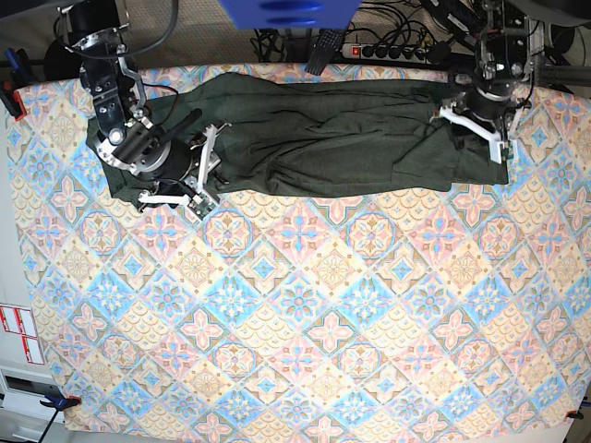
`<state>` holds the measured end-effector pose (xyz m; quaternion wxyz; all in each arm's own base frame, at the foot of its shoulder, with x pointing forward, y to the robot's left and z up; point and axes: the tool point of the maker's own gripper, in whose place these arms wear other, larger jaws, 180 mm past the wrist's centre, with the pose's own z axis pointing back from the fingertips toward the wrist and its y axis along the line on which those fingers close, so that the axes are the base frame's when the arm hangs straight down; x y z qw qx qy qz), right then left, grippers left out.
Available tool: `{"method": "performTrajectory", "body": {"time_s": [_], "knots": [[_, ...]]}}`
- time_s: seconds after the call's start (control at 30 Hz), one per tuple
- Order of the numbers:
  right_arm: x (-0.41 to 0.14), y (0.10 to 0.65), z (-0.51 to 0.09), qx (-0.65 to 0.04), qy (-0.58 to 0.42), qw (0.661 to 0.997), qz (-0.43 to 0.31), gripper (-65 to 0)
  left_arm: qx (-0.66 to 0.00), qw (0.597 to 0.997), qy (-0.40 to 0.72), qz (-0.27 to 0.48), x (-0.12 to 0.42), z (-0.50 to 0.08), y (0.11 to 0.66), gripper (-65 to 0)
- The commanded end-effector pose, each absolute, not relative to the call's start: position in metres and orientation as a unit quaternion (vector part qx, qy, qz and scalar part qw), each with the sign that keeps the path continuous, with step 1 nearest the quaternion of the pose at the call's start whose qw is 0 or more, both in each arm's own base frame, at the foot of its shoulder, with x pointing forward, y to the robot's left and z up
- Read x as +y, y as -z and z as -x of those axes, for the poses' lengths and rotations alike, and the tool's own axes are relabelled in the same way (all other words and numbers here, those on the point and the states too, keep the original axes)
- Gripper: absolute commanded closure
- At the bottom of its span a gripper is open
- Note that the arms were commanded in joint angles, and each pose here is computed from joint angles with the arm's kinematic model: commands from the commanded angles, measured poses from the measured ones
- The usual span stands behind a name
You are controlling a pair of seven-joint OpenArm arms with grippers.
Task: Fold the T-shirt properly
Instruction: 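Lay the sleeve along the strip and move the left gripper to the strip's end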
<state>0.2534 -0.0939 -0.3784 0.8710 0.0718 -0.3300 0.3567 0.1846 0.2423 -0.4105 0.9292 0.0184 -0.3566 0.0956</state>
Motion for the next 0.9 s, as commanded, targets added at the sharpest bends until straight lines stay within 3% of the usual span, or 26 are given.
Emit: {"method": "performTrajectory", "body": {"time_s": [0.0,0.43,0.87], "knots": [[-0.092,0.368,-0.260,-0.349,-0.356,0.864,-0.074,-19.2,-0.381,0.920,-0.091,-0.022,0.246,-0.199,0.399,-29.0],[-0.092,0.373,-0.253,-0.341,-0.355,0.867,-0.078,-19.2,-0.372,0.920,-0.123,-0.020,0.259,-0.239,0.427,-29.1],[-0.092,0.373,-0.253,-0.341,-0.355,0.867,-0.078,-19.2,-0.359,0.929,-0.084,0.016,0.218,-0.249,0.440,-28.5]]}}
